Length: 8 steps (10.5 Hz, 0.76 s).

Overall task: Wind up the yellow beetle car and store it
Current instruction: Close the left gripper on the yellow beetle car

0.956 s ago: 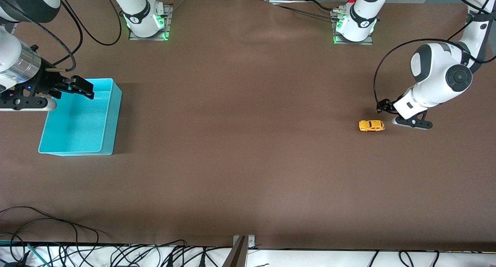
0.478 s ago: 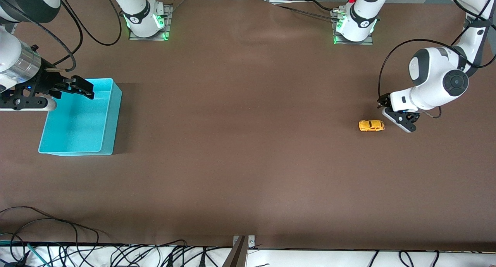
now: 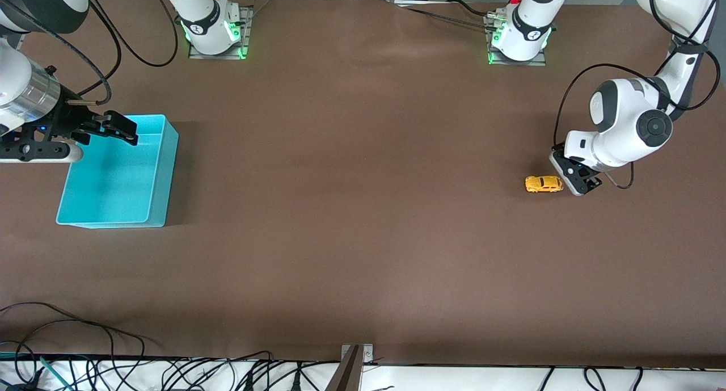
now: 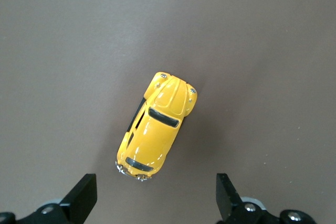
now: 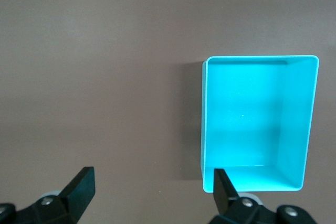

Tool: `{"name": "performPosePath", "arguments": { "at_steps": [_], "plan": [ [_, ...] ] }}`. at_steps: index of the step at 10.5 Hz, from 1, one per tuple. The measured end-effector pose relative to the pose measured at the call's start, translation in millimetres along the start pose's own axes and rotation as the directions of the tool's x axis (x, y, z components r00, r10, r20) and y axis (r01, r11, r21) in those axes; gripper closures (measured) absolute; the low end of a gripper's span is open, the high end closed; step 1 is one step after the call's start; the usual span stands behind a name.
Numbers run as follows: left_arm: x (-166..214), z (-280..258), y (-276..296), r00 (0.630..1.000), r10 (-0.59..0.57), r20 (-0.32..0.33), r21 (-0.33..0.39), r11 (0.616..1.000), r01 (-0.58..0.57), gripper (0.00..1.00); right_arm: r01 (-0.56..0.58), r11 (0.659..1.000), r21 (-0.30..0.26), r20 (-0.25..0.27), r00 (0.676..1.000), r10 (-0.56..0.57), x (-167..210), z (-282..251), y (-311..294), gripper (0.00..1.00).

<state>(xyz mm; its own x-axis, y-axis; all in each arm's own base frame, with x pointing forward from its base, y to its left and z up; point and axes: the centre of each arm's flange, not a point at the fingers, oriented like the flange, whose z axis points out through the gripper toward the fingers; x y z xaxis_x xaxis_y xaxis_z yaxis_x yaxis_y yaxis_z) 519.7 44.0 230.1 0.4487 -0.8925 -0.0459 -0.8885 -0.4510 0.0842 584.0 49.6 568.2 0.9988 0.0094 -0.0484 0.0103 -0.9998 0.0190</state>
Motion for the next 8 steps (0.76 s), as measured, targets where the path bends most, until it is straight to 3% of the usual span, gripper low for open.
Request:
{"name": "performPosePath", "arguments": {
  "at_steps": [4, 8],
  "plan": [
    [17.0, 14.0, 2.5, 0.973, 0.231, -0.005, 0.025, 0.973, -0.230, 0.00, 0.000, 1.000, 0.000, 0.000, 1.000, 0.000, 0.1, 0.3, 0.0, 0.00],
    [17.6, 37.9, 2.3, 0.944, 0.329, -0.005, 0.017, 0.944, -0.329, 0.03, 0.000, 1.000, 0.000, 0.001, 1.000, 0.000, 0.1, 0.3, 0.0, 0.00]
  ]
}}
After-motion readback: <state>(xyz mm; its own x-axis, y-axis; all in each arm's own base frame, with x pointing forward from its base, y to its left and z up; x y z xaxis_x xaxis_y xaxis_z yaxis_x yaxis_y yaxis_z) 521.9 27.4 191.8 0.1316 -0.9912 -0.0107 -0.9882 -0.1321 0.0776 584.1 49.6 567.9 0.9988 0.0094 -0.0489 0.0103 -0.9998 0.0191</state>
